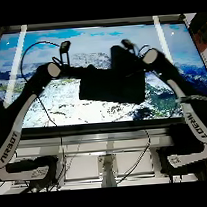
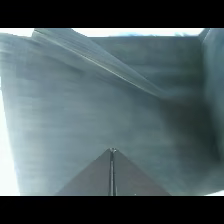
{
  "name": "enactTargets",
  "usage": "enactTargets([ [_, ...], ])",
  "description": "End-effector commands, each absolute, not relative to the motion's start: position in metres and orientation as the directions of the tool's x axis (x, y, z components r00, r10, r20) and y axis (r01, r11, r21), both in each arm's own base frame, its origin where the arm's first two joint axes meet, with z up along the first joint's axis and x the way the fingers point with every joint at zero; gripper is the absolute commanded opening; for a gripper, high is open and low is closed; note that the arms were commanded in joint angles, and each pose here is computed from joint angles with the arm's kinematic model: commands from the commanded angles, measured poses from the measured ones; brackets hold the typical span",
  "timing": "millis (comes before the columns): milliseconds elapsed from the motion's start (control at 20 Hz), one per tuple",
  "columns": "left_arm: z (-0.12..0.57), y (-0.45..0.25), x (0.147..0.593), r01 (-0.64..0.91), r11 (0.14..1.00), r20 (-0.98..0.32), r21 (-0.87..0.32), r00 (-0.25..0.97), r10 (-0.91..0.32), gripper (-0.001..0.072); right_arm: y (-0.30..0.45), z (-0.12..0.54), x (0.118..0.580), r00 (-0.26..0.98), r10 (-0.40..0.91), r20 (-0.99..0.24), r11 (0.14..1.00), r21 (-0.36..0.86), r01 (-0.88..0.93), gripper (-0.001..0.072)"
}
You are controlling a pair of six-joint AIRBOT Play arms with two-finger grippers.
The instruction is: Fold the clothes and pants, and hang the long-sleeved shirts on hangers.
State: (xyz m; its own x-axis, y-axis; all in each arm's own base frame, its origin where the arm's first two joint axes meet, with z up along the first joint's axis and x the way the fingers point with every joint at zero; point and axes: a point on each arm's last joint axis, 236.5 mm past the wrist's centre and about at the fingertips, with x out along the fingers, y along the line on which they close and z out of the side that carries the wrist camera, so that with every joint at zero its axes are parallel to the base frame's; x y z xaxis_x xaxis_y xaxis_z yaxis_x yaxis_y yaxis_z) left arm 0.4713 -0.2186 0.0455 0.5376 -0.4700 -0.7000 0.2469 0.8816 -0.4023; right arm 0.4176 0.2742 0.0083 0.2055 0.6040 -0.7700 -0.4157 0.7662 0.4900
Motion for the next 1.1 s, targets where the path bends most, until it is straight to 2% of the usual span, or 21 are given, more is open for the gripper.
enactTargets([
  [0,0.053,-0.172,0.490,0.165,0.903,-0.692,-0.396,0.592,-0.412,0.0010,0.349,-0.026,0.386,0.089,0.681,-0.726,0.691,0.599,-0.405,0.0014],
  [200,0.053,-0.169,0.491,0.159,0.905,-0.691,-0.395,0.597,-0.407,0.0010,0.412,-0.015,0.391,0.152,0.803,-0.577,0.587,0.719,-0.373,0.0013],
  [400,0.053,-0.169,0.491,0.159,0.904,-0.691,-0.396,0.597,-0.407,0.0012,0.438,-0.014,0.390,0.131,0.820,-0.556,0.558,0.731,-0.393,0.0026],
  [450,0.053,-0.169,0.491,0.159,0.904,-0.691,-0.396,0.597,-0.407,0.0012,0.440,-0.009,0.393,0.139,0.824,-0.549,0.554,0.730,-0.401,0.0138],
  [500,0.053,-0.169,0.491,0.159,0.905,-0.691,-0.395,0.597,-0.407,0.0013,0.440,0.000,0.397,0.142,0.829,-0.541,0.546,0.729,-0.413,0.0321],
  [550,0.053,-0.165,0.493,0.153,0.906,-0.691,-0.395,0.601,-0.402,0.0026,0.436,0.010,0.402,0.141,0.834,-0.533,0.537,0.728,-0.426,0.0390],
  [750,0.078,-0.137,0.495,0.122,0.910,-0.664,-0.396,0.647,-0.376,0.0025,0.382,0.045,0.430,0.120,0.794,-0.596,0.569,0.658,-0.494,0.0385],
  [800,0.086,-0.132,0.491,0.121,0.910,-0.663,-0.396,0.648,-0.374,0.0025,0.356,0.047,0.439,0.118,0.755,-0.645,0.600,0.606,-0.523,0.0345],
  [900,0.090,-0.128,0.473,0.157,0.916,-0.695,-0.369,0.608,-0.384,0.0012,0.294,0.045,0.456,0.126,0.650,-0.749,0.689,0.511,-0.514,0.0031],
  [1050,0.072,-0.116,0.440,0.196,0.939,-0.802,-0.284,0.489,-0.345,0.0011,0.215,0.044,0.465,0.107,0.589,-0.801,0.764,0.509,-0.396,0.0018],
])
